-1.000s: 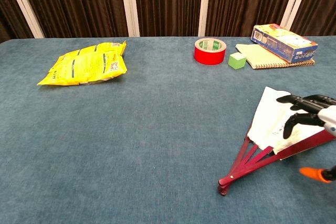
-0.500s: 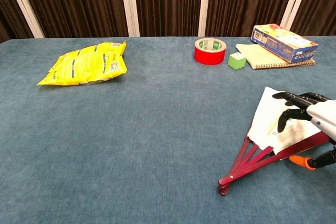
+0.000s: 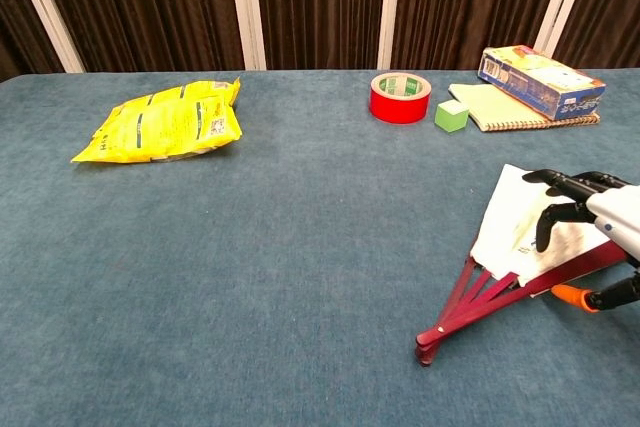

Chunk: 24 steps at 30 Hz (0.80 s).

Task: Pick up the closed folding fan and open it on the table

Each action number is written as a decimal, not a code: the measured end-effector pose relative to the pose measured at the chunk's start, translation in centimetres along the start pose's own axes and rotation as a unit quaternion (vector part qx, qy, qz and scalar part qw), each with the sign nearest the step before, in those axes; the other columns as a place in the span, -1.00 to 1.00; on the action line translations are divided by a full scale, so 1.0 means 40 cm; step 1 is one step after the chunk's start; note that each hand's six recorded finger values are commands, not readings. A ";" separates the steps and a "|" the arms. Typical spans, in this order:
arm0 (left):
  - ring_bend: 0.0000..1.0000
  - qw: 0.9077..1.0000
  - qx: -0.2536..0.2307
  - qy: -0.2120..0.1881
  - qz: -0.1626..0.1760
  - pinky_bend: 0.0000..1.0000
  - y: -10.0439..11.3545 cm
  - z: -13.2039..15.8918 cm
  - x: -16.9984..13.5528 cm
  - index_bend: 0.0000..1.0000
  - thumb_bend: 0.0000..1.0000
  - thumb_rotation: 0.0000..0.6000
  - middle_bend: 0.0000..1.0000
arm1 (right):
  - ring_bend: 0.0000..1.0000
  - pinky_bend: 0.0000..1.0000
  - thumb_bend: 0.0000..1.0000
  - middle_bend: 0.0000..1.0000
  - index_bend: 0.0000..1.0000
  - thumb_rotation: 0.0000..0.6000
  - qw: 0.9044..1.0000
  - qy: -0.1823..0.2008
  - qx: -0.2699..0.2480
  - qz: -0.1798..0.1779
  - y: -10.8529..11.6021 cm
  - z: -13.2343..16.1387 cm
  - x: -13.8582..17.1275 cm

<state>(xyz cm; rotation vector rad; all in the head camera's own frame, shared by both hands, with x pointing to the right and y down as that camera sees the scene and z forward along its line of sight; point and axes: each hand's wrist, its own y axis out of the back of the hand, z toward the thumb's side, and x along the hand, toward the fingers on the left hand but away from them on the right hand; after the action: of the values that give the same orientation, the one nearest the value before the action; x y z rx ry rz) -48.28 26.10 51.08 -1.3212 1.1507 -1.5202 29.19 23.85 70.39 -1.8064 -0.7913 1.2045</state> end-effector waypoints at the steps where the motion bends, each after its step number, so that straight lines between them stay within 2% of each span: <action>1: -1.00 1.000 0.000 0.000 0.000 -1.00 0.000 0.000 0.000 -0.70 -0.55 1.00 -1.00 | -0.67 -0.78 -0.44 -0.80 -0.02 1.00 1.000 0.000 0.001 0.001 -0.002 -0.001 0.000; 16: -1.00 1.000 0.007 -0.002 -0.002 -1.00 -0.007 0.007 -0.001 -0.69 -0.55 1.00 -1.00 | -0.67 -0.78 -0.43 -0.80 -0.01 1.00 1.000 -0.009 0.010 0.017 -0.032 -0.020 -0.014; 24: -1.00 1.000 0.007 -0.004 -0.002 -1.00 -0.007 0.010 -0.004 -0.69 -0.55 1.00 -1.00 | -0.67 -0.77 -0.32 -0.78 0.07 1.00 1.000 -0.010 0.006 0.014 -0.033 -0.023 -0.024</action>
<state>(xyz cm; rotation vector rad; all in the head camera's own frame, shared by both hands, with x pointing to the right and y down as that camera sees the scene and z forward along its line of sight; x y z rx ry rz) -47.87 26.27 51.33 -1.3201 1.1301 -1.5217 29.65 23.42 72.15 -1.8036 -0.7696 1.2441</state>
